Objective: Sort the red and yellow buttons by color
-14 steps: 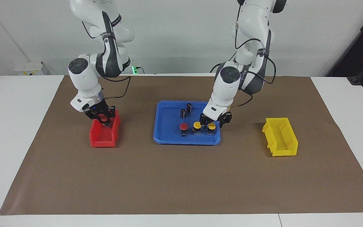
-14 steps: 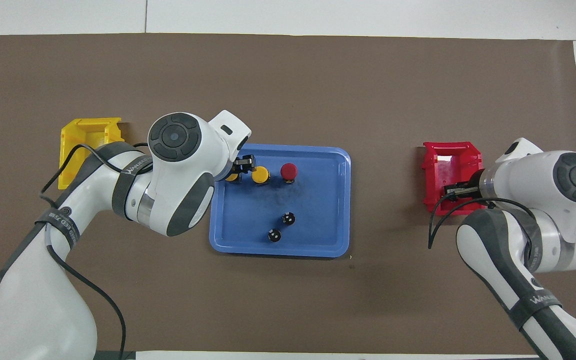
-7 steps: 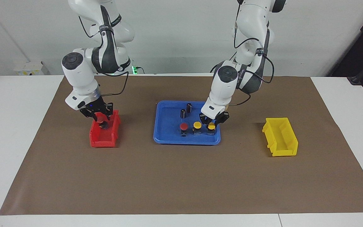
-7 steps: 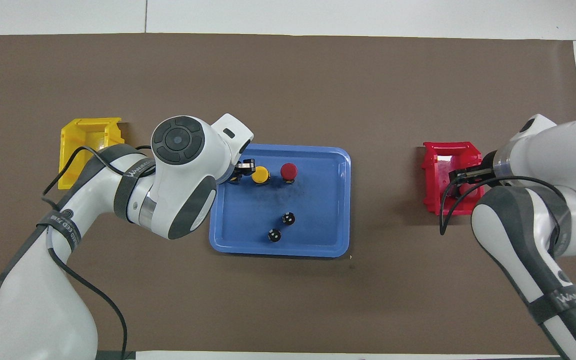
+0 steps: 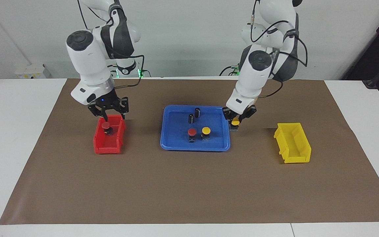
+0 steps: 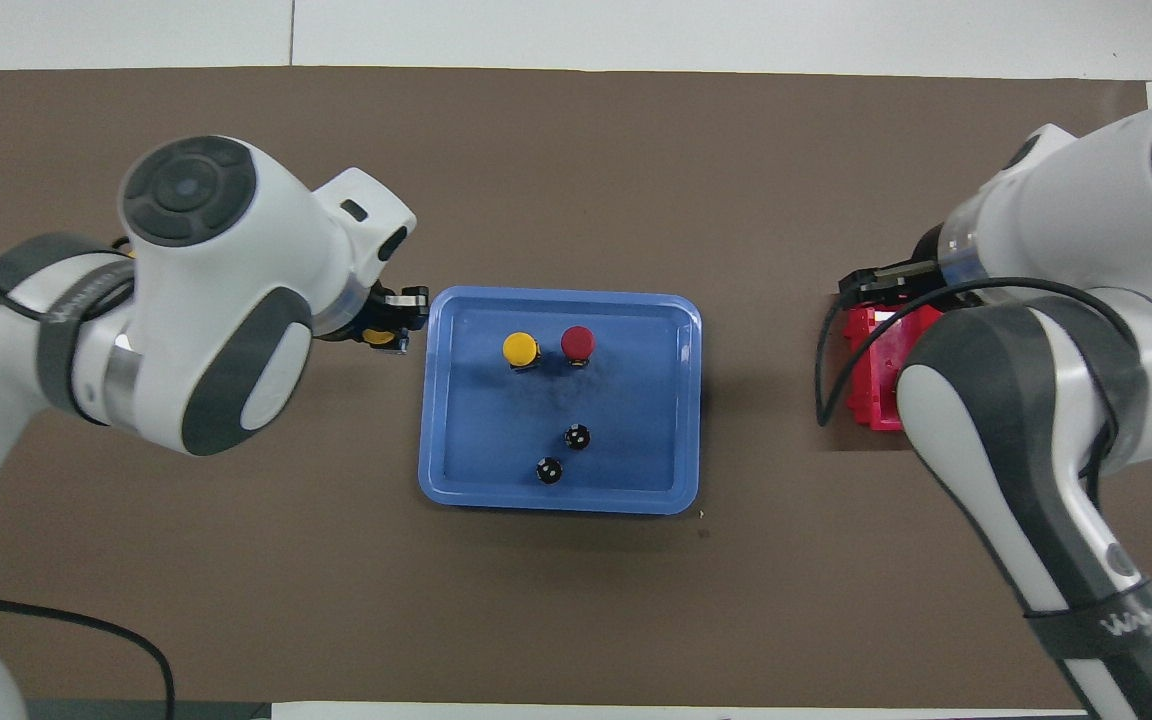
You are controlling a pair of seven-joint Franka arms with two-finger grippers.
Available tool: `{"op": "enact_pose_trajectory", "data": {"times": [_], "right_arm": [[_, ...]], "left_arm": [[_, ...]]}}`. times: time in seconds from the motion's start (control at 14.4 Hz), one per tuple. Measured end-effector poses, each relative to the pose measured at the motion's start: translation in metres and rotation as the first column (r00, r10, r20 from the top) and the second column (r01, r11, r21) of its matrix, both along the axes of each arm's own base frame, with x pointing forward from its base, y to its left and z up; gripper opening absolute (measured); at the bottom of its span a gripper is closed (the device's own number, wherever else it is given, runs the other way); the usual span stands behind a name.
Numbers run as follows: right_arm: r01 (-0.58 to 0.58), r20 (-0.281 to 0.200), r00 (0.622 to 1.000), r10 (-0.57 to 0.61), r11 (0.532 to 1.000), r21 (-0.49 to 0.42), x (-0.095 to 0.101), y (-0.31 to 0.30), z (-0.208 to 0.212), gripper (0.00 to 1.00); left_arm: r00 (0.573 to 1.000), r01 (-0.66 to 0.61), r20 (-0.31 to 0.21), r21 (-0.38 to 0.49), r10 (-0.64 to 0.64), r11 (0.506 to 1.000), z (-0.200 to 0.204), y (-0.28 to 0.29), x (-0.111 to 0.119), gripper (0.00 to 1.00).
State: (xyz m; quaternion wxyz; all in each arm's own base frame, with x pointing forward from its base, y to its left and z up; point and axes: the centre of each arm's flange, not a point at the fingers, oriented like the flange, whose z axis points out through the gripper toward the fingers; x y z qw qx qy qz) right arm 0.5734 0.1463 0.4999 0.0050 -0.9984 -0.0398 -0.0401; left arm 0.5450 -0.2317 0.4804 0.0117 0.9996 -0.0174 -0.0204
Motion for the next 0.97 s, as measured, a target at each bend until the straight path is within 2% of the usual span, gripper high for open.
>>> {"op": "enact_pose_trajectory", "data": {"times": [0.21, 0.42, 0.55, 0.76, 0.97], "right_arm": [[0.071, 0.039, 0.997, -0.073, 0.996, 0.046, -0.006, 0.096, -0.02, 0.71], [0.107, 0.039, 0.993, -0.11, 0.992, 0.073, -0.013, 0.175, -0.051, 0.7], [0.117, 0.035, 0.992, -0.119, 0.99, 0.074, -0.016, 0.208, -0.076, 0.71], [0.114, 0.028, 0.993, -0.117, 0.991, 0.07, -0.016, 0.217, -0.097, 0.7], [0.072, 0.049, 0.996, -0.075, 0.996, 0.047, -0.021, 0.231, -0.113, 0.7]], "left_arm": [[0.998, 0.061, 0.004, -0.011, -0.061, 0.998, 0.009, 0.118, 0.03, 0.41], [0.994, 0.109, 0.002, -0.019, -0.109, 0.994, 0.004, 0.204, 0.039, 0.41], [0.994, 0.112, 0.014, -0.018, -0.112, 0.994, -0.003, 0.214, 0.039, 0.41], [0.992, 0.126, 0.022, -0.018, -0.125, 0.992, -0.025, 0.206, 0.035, 0.41], [0.991, 0.132, 0.03, -0.016, -0.131, 0.991, -0.048, 0.206, 0.028, 0.41]]}}
